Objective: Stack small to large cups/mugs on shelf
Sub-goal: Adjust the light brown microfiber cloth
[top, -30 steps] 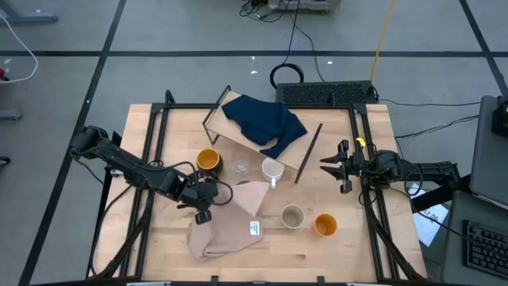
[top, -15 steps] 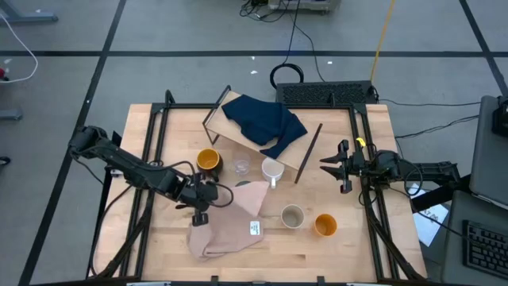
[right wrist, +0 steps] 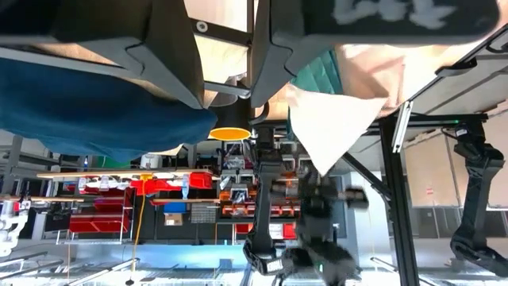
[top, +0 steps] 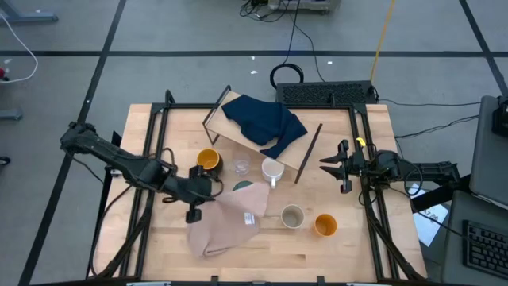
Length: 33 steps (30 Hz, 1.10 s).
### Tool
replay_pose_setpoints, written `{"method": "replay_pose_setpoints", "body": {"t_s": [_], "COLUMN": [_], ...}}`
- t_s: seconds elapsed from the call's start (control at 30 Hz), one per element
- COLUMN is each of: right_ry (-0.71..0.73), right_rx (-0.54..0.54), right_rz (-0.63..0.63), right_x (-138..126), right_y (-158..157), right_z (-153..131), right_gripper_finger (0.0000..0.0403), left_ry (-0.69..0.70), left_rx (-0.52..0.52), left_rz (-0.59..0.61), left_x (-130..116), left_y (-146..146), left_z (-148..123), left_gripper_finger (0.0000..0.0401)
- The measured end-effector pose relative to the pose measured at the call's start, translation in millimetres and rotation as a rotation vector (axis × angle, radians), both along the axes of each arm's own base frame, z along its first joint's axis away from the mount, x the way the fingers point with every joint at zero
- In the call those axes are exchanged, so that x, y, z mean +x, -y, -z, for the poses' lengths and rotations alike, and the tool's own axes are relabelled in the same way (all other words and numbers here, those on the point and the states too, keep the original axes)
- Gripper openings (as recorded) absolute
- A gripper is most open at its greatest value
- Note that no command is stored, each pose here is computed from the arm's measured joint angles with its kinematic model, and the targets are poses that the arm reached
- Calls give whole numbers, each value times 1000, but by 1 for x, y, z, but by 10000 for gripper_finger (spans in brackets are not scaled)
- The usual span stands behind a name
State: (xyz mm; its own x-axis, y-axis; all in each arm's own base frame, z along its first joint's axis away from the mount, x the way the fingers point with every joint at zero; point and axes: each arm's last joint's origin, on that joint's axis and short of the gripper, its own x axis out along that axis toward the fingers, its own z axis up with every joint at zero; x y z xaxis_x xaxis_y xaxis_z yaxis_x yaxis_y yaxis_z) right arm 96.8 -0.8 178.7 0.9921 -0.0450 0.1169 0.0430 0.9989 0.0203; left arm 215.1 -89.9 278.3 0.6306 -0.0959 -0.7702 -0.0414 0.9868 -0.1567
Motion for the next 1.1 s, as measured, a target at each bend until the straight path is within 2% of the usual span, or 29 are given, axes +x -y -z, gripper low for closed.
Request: {"method": "replay_pose_setpoints", "body": {"t_s": [0.23, 0.47, 0.73, 0.97, 1.1], "right_ry": [4, 6, 9, 13, 13], "right_rx": [7, 7, 7, 21, 26], "right_rz": [-1, 0, -1, -3, -3], "right_x": [0, 0, 0, 0, 0], "right_y": [0, 0, 0, 0, 0], "right_z": [0, -1, -1, -1, -1], "right_gripper_finger": [98, 98, 98, 98, 98], "left_ry": [23, 89, 27, -93, -113], "left_rx": [13, -10, -90, -186, -276], "left_rz": [23, 76, 52, -38, -74], "left_x": [-13, -19, -35, -60, -72], "left_y": [10, 25, 39, 51, 60], "left_z": [-37, -58, -65, -74, -82], "left_gripper_finger": [0, 0, 0, 0, 0]}}
